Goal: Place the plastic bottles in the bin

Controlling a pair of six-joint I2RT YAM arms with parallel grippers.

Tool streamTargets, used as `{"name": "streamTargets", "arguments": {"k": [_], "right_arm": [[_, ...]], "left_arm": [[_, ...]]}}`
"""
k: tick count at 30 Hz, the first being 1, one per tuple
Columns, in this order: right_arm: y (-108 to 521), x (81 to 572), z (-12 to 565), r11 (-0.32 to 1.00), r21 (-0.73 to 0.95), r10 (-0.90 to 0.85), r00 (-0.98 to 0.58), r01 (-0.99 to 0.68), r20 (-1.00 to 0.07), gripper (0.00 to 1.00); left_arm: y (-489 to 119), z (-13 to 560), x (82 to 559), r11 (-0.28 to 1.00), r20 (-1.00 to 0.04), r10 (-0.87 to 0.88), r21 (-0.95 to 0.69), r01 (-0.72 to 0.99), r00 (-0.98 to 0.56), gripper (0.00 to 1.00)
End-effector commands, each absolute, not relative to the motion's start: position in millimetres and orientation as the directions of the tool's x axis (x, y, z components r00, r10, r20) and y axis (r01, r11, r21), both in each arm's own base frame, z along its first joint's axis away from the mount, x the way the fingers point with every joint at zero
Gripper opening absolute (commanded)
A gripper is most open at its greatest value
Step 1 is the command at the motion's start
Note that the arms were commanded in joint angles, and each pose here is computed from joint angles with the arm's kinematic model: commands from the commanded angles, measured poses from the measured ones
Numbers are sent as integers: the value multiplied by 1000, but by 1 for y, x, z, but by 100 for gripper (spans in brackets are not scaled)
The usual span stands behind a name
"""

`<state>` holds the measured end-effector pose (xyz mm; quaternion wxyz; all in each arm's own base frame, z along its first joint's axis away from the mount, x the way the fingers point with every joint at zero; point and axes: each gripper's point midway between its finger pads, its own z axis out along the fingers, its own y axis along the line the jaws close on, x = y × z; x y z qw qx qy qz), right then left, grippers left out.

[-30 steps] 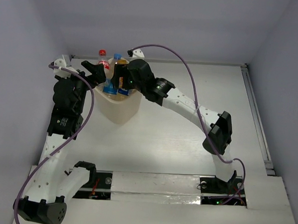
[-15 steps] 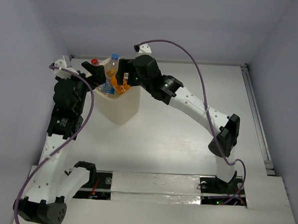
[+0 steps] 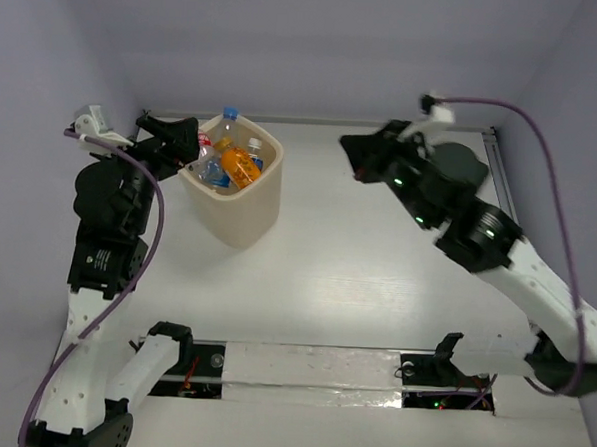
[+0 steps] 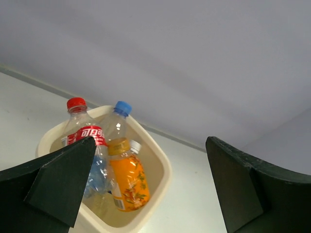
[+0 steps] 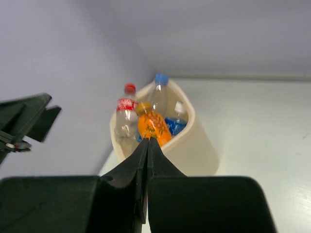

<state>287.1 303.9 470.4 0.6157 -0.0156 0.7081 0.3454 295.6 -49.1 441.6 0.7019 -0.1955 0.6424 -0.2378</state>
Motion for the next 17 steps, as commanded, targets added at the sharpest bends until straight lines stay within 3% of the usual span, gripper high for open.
{"name": "streamTargets", "arguments": {"k": [1, 2, 5, 6, 9, 17], "right_arm": [[217, 256, 498, 768, 516, 526, -84, -380, -846, 2], [194, 251, 492, 788, 524, 535, -60, -325, -842, 6], [132, 227, 473, 803, 556, 567, -13, -215, -824, 46], [121, 222, 469, 802, 563, 574, -7, -200, -819, 69], [94, 210, 453, 802, 579, 585, -1, -145, -811, 89], [102, 208, 436, 805, 569, 570, -51, -165, -820, 93]], "left_arm": [[-49, 477, 259, 771, -766, -635, -619, 148, 101, 99], [-48, 481, 251, 771, -766, -634, -618, 153, 105, 99], [-43, 491, 231, 771, -765, -636, -622, 138, 103, 99], [-43, 500, 223, 771, -764, -635, -618, 156, 111, 99], [-46, 500, 210, 774, -774, -627, -609, 172, 83, 99], [-62, 467, 209, 773, -790, -611, -607, 183, -39, 99]]}}
